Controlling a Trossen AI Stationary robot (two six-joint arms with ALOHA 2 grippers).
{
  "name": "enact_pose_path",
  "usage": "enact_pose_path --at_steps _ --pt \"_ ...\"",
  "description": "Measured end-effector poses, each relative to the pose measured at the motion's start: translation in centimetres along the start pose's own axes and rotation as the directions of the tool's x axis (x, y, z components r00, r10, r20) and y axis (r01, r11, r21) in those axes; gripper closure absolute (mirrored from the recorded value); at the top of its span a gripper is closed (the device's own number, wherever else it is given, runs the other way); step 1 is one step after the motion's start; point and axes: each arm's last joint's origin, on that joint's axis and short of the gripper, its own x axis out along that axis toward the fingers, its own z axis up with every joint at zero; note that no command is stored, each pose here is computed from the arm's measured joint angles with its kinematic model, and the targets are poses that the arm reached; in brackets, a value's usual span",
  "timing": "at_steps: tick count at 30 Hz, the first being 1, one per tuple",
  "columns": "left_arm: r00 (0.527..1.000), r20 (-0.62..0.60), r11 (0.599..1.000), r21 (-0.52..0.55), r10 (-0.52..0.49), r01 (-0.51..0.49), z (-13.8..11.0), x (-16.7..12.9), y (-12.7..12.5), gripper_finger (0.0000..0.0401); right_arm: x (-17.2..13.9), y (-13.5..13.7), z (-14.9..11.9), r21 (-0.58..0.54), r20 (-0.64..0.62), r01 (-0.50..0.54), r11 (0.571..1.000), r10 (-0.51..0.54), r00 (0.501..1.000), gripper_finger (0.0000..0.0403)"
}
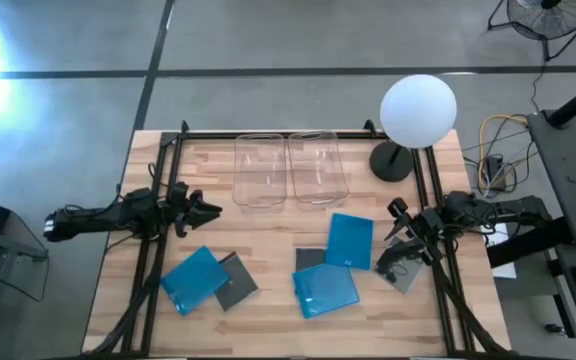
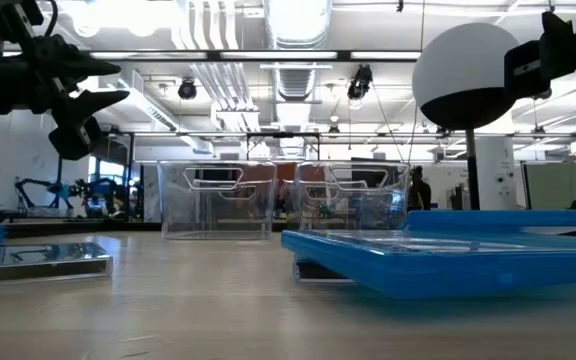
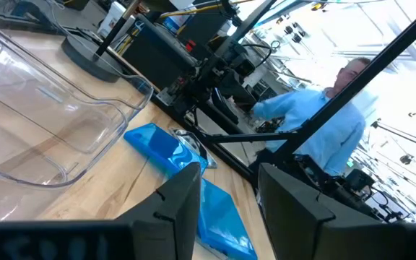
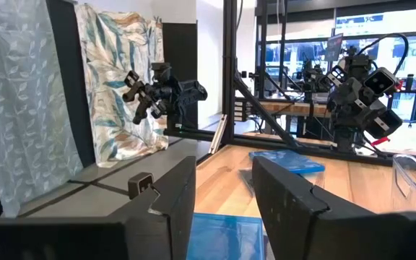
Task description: Pick & place jewel cases by type
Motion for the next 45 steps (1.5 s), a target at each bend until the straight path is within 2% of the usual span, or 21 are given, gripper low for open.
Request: enact_pose_path --at_steps 12,25,32,33,34,35,36,37,38,41,45 --pt "1.0 0.0 1.0 0.0 0.0 0.0 0.0 0.0 0.0 0.0277 0.0 0.0 0.0 0.0 0.0 0.0 1.0 0.0 1.0 0.028" --pt "1.0 0.0 1.0 0.0 0.0 0.0 0.0 0.0 0.0 0.0277 0.0 0.0 0.0 0.0 0.0 0.0 1.0 0.0 1.0 0.0268" --pt "1.0 0.0 1.0 0.0 0.0 0.0 0.0 0.0 0.0 0.0277 0.0 0.0 0.0 0.0 0.0 0.0 1.0 0.0 1.0 0.0275" --pt "1.0 0.0 1.0 0.0 0.0 0.0 0.0 0.0 0.0 0.0277 0.0 0.0 0.1 0.017 0.007 0.006 1.0 -0.006 1.0 0.0276" --pt "1.0 0.0 1.0 0.0 0.0 0.0 0.0 0.0 0.0 0.0277 0.0 -0.1 0.2 0.097 0.023 0.029 0.995 -0.031 0.999 0.0277" --pt "1.0 0.0 1.0 0.0 0.0 0.0 0.0 0.0 0.0 0.0277 0.0 -0.2 0.3 0.253 0.033 0.049 0.966 -0.059 0.998 0.0279" --pt "1.0 0.0 1.0 0.0 0.0 0.0 0.0 0.0 0.0 0.0277 0.0 -0.2 0.3 0.432 0.04 0.063 0.9 -0.089 0.995 0.028" --pt "1.0 0.0 1.0 0.0 0.0 0.0 0.0 0.0 0.0 0.0277 0.0 -0.3 0.4 0.578 0.045 0.073 0.813 -0.121 0.992 0.0281" --pt "1.0 0.0 1.0 0.0 0.0 0.0 0.0 0.0 0.0 0.0277 0.0 -0.5 0.3 0.665 0.041 0.095 0.741 -0.164 0.986 0.0282" --pt "1.0 0.0 1.0 0.0 0.0 0.0 0.0 0.0 0.0 0.0277 -0.1 -0.9 0.2 0.773 0.049 0.165 0.613 -0.316 0.948 0.0282" --pt "1.0 0.0 1.0 0.0 0.001 -0.001 0.0 0.0 0.0 0.0277 -0.3 -1.4 0.4 0.873 0.074 0.175 0.455 -0.479 0.875 0.0279"
